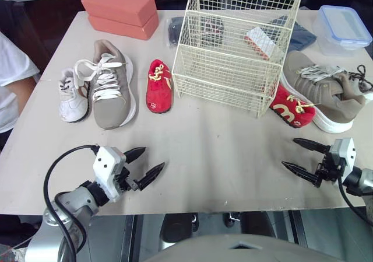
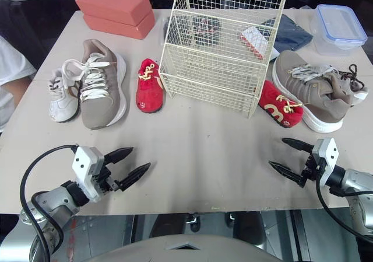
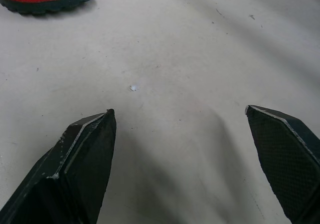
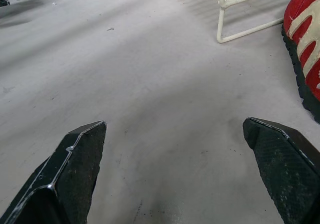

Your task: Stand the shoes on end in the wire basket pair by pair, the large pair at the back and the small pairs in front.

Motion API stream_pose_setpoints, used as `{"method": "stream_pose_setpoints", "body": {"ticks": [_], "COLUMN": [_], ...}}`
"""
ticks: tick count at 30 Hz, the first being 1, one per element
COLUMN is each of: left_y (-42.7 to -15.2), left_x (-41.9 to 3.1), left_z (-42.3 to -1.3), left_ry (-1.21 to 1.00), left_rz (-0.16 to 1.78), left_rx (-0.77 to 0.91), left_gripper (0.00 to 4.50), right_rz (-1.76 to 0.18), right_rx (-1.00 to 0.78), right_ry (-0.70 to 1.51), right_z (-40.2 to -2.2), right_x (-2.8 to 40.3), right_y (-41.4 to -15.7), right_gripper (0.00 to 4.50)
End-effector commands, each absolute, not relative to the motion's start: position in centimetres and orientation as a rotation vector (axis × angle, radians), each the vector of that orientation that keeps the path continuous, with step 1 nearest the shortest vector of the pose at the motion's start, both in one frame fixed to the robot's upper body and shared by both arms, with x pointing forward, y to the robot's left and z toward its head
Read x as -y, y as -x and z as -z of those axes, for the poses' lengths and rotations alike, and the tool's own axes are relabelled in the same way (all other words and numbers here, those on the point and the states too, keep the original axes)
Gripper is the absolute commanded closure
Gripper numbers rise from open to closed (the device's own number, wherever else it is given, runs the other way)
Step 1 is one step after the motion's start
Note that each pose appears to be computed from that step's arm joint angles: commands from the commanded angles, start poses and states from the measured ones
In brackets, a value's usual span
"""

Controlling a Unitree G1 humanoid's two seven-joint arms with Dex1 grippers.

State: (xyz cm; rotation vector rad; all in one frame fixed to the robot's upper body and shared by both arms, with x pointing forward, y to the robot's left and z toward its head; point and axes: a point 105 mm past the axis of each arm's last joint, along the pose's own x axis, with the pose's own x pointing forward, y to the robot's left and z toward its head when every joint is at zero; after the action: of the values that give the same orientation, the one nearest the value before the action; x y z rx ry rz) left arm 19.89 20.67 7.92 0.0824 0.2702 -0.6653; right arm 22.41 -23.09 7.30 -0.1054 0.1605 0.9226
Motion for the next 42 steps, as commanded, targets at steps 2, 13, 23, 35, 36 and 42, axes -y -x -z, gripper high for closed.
{"method": "stream_pose_setpoints", "body": {"ticks": [2, 13, 23, 35, 36, 42], "left_y": [-20.4, -20.1, -19.9, -21.8, -22.1, -21.5], "left_x": [-19.5, -20.4, -19.4, -20.8, -21.1, -21.7], "left_z": [-8.3, -7.9, -13.6, -22.3, -22.8, -24.5], "left_ry": [-0.104, -0.105, -0.05, -0.277, -0.327, -0.314], "left_rz": [0.694, 0.656, 0.892, 0.942, 0.909, 0.837], "left_rx": [-0.224, -0.22, -0.042, 0.096, 0.12, 0.137], "left_gripper": [0.0, 0.0, 0.0, 0.0, 0.0, 0.0], "right_rz": [-0.916, -0.947, -1.121, -1.133, -1.139, -1.158], "right_rx": [-0.163, -0.177, 0.027, 0.09, 0.077, 0.016], "right_ry": [0.143, 0.167, 0.165, 0.449, 0.494, 0.592], "right_z": [-8.1, -8.2, -16.1, -21.2, -20.9, -19.8], "right_x": [24.9, 25.8, 21.1, 13.7, 13.4, 12.3], "right_y": [-22.8, -23.8, -24.6, -29.4, -29.9, -31.8], "right_gripper": [0.16, 0.16, 0.16, 0.16, 0.16, 0.16]}}
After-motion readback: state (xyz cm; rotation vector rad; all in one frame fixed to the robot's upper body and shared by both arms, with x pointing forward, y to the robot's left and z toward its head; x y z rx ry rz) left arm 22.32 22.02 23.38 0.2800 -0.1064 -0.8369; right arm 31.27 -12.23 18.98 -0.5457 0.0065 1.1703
